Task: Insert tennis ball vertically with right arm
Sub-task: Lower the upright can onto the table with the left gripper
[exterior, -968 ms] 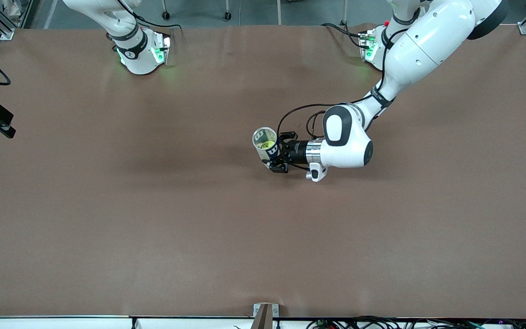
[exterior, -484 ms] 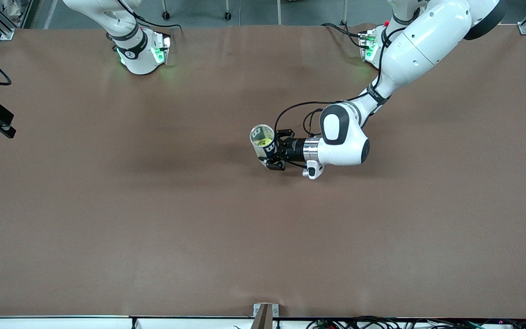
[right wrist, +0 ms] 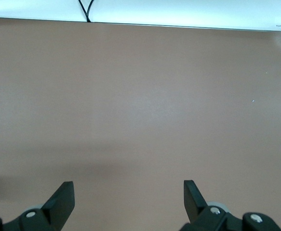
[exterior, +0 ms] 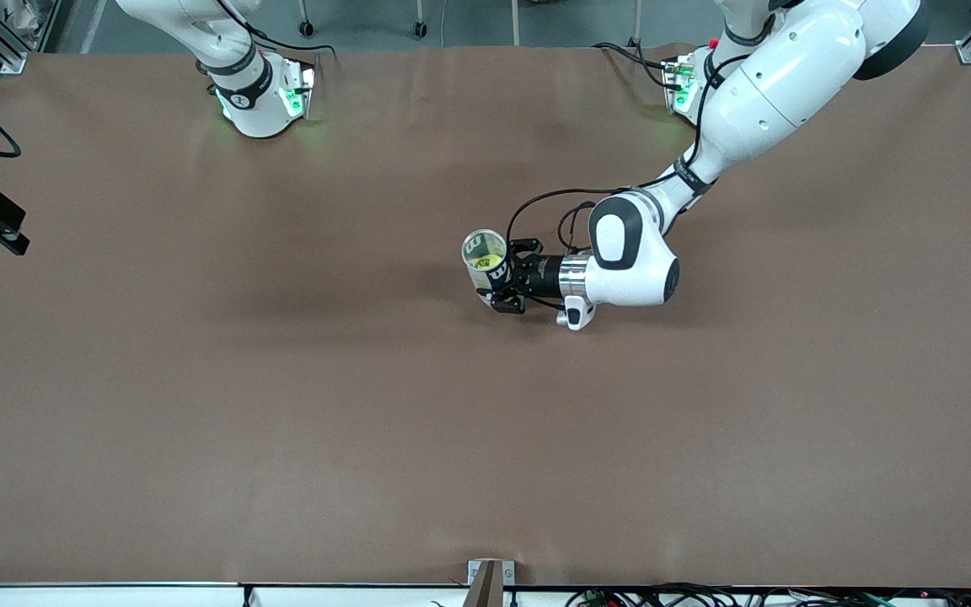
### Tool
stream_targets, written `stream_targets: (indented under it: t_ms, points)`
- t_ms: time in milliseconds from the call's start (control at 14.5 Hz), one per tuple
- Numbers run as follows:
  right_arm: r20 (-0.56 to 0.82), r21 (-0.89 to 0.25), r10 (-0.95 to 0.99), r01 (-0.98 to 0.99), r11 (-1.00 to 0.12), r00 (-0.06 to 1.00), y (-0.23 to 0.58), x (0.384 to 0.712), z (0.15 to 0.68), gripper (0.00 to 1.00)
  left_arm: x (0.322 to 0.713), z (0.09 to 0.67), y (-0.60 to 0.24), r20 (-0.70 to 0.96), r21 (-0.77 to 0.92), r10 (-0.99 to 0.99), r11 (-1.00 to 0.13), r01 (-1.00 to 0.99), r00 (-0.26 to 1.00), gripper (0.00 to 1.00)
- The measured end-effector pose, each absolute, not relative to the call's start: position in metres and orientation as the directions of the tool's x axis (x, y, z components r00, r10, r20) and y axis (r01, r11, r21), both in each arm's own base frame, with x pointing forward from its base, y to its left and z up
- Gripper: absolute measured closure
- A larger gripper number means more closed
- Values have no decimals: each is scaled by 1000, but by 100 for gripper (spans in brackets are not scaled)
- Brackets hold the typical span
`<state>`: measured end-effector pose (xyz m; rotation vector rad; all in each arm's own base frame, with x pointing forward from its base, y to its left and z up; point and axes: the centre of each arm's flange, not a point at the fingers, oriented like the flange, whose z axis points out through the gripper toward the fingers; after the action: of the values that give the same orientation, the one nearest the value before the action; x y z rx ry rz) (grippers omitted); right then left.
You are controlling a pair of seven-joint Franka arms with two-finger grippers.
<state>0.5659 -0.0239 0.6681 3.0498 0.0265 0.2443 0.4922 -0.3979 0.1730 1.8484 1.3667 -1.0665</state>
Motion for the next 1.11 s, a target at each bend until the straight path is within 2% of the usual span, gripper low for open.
stream_targets:
  t_ms: [207,1106]
  points:
    - [169,83,25,11,-996,985,-24,567,669,0,492,171,-397,-867,2,476,-290,957,146,0]
    - [171,84,26,12,-996,985,-23,567,669,0,489,149,-364,-855,-10,500,-283,959,138,0]
